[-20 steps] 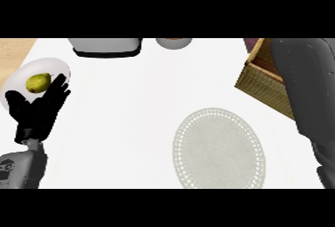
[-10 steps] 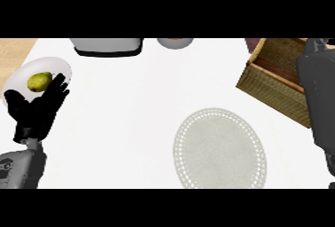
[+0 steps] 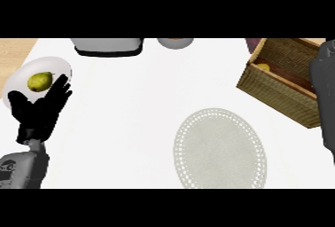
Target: Pick the lemon from the placemat and place it in the basket
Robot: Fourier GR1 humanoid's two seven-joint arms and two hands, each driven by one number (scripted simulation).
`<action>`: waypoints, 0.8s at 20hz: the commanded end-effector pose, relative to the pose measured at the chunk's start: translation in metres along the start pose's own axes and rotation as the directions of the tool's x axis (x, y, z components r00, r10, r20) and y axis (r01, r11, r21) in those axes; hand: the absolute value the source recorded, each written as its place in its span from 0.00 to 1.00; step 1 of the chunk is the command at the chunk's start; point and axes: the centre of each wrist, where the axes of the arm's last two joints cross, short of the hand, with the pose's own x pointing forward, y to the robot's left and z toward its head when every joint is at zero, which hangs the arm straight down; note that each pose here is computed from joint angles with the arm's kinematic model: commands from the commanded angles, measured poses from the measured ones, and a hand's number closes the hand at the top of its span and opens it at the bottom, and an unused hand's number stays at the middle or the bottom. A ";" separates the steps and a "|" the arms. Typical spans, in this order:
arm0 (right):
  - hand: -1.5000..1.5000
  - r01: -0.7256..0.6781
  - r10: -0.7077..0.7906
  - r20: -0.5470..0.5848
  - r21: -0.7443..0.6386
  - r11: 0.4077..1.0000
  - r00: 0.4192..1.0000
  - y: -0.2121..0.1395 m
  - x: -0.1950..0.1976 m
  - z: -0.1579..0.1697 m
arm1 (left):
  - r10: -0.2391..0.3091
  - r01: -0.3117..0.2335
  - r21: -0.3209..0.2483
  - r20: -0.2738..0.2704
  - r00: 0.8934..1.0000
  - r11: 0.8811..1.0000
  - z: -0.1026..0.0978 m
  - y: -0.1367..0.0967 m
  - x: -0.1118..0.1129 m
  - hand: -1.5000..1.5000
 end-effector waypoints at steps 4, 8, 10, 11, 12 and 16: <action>0.00 0.141 -0.141 0.006 -0.053 0.989 0.990 0.003 -0.006 0.000 | -0.010 0.010 -0.016 0.007 1.000 1.000 0.014 0.009 -0.015 0.50; 0.00 0.283 -0.307 -0.081 -0.225 0.932 0.948 -0.025 -0.014 -0.012 | 0.014 -0.014 0.026 0.004 1.000 1.000 0.001 -0.005 -0.001 0.50; 0.00 0.361 -0.397 -0.090 -0.271 0.892 0.913 -0.058 -0.004 -0.025 | -0.012 0.012 0.003 -0.008 1.000 1.000 0.002 0.000 0.005 0.50; 0.00 0.374 -0.417 -0.111 -0.279 0.885 0.902 -0.065 -0.016 -0.027 | -0.015 0.015 0.017 -0.011 1.000 1.000 0.007 -0.001 0.000 0.50; 0.00 0.382 -0.436 -0.119 -0.317 0.868 0.892 -0.077 -0.028 -0.034 | -0.012 0.012 0.017 -0.002 1.000 1.000 0.011 0.006 -0.011 0.50; 0.00 0.409 -0.442 -0.107 -0.233 0.882 0.891 -0.130 -0.076 -0.025 | 0.009 -0.008 0.023 -0.041 0.999 1.000 0.015 0.009 -0.007 0.50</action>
